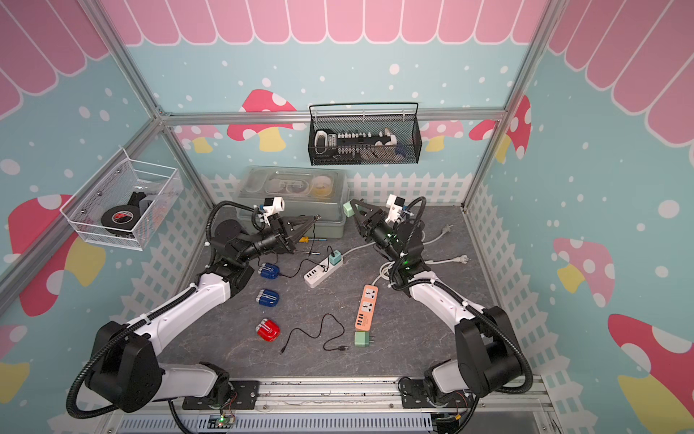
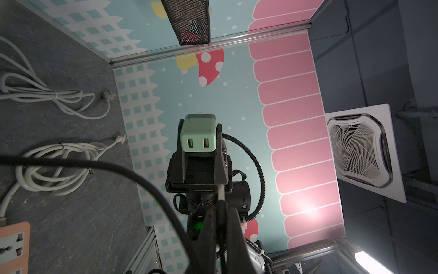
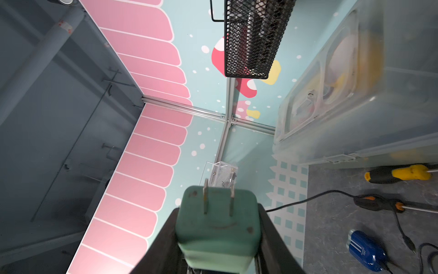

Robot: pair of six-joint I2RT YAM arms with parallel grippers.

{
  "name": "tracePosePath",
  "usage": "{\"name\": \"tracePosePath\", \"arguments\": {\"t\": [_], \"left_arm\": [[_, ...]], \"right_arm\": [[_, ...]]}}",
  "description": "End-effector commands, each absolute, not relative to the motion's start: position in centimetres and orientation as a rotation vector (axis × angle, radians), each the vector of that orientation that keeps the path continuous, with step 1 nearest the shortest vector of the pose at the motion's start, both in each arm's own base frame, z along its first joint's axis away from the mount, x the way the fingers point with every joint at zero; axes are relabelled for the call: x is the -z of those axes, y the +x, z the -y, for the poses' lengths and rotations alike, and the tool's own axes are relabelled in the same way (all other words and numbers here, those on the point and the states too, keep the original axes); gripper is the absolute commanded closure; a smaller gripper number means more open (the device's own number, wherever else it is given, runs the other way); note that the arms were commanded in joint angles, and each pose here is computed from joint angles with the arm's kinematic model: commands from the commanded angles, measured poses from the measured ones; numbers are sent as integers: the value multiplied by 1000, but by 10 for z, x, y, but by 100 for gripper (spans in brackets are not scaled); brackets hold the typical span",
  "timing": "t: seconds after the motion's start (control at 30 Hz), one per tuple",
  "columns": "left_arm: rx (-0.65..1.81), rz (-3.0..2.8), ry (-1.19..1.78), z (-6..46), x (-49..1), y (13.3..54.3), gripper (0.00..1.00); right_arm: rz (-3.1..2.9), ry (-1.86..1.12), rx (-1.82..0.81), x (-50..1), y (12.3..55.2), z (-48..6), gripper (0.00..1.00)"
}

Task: Charge the electric shaver
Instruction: Insert the charging cable into the plug.

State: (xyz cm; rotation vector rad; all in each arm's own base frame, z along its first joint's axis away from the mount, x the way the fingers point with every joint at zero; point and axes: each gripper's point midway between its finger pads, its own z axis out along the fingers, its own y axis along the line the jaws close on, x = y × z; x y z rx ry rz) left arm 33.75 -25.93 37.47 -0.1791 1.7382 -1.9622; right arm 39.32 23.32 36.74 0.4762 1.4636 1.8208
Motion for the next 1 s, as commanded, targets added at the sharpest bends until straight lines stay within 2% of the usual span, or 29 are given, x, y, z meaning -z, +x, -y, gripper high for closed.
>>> {"name": "tracePosePath", "arguments": {"t": [0.0, 0.97], "left_arm": [[1933, -1630, -99, 257, -394, 333, 100], [1899, -1781, -159, 297, -379, 363, 100]], "right_arm": [[-1291, 391, -1939, -396, 384, -230, 100], [-1354, 399, -1948, -395, 373, -249, 100]]}}
